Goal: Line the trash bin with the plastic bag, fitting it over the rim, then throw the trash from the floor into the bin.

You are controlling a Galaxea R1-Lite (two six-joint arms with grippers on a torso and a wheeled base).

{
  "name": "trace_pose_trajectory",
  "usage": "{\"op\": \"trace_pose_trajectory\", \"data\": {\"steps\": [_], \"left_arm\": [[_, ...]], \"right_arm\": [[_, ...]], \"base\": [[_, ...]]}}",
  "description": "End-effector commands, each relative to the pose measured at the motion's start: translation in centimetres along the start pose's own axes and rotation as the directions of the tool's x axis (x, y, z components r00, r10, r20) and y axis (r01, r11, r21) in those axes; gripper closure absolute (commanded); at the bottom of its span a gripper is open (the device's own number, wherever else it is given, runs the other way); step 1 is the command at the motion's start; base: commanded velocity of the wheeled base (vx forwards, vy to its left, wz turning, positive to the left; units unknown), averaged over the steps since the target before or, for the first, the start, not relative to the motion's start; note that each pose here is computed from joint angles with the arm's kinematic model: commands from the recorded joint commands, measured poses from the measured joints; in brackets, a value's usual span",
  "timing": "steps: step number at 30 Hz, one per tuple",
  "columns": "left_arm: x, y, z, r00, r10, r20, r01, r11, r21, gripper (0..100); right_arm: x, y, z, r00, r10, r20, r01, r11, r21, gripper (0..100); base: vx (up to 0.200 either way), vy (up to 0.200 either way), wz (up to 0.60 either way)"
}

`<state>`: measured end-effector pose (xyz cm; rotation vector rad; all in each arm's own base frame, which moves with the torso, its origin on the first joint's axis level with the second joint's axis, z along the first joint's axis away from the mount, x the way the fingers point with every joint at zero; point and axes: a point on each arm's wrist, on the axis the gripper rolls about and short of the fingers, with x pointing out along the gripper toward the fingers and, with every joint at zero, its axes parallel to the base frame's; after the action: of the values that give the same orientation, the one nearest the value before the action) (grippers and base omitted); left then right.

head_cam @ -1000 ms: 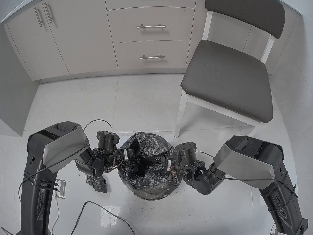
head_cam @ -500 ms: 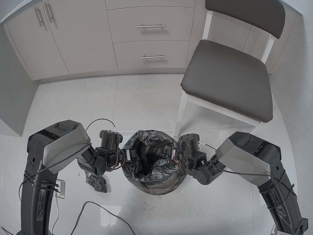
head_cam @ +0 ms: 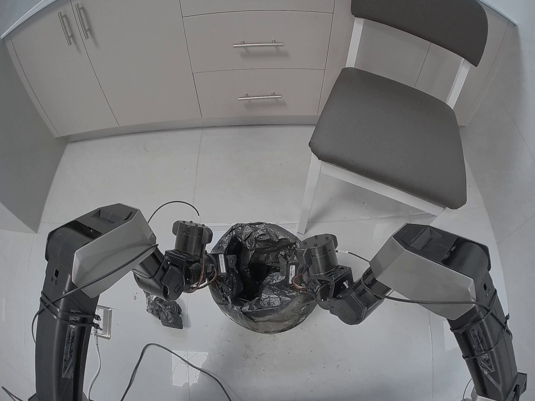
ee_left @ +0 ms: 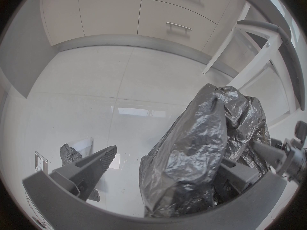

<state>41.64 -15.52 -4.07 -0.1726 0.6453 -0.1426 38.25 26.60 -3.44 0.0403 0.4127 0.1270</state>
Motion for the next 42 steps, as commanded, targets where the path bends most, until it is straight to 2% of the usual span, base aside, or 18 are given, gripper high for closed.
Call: {"op": "trace_pose_trajectory", "data": {"steps": [1,5,14,19,25,36,42], "left_arm": [[-0.3,-0.2,0.3,1.000,-0.005,0.008,0.005,1.000,-0.001,0],[-0.2,-0.2,0.2,1.000,-0.004,0.006,0.004,1.000,-0.004,0],[-0.2,-0.2,0.1,1.000,-0.002,0.005,0.002,1.000,-0.005,0],[-0.1,-0.2,0.1,1.000,-0.003,0.007,0.003,1.000,-0.005,0],[0.0,-0.1,0.0,1.000,-0.001,0.007,0.001,1.000,-0.008,0],[0.1,0.1,0.0,1.000,0.000,0.009,0.000,1.000,-0.012,0],[0.1,0.1,0.0,1.000,0.000,0.012,0.001,1.000,-0.012,0]], "right_arm": [[-5.0,2.4,1.0,0.995,0.101,-0.014,-0.101,0.995,-0.020,0],[-8.1,4.4,0.7,0.981,0.193,-0.030,-0.193,0.981,-0.006,0],[-9.5,6.6,-0.3,0.968,0.247,-0.042,-0.248,0.968,-0.025,0],[-10.0,7.0,-0.8,0.964,0.259,-0.060,-0.261,0.965,-0.027,0],[-9.1,7.5,-3.4,0.941,0.313,-0.131,-0.319,0.947,-0.030,0],[-8.6,8.0,-4.9,0.912,0.367,-0.185,-0.379,0.925,-0.030,0],[-8.4,7.9,-6.1,0.908,0.360,-0.215,-0.376,0.926,-0.040,0]], "base": [[0.000,0.000,0.00],[0.000,0.000,0.00],[0.000,0.000,0.00],[0.000,0.000,0.00],[0.000,0.000,0.00],[0.000,0.000,0.00],[0.000,0.000,0.00]]}}
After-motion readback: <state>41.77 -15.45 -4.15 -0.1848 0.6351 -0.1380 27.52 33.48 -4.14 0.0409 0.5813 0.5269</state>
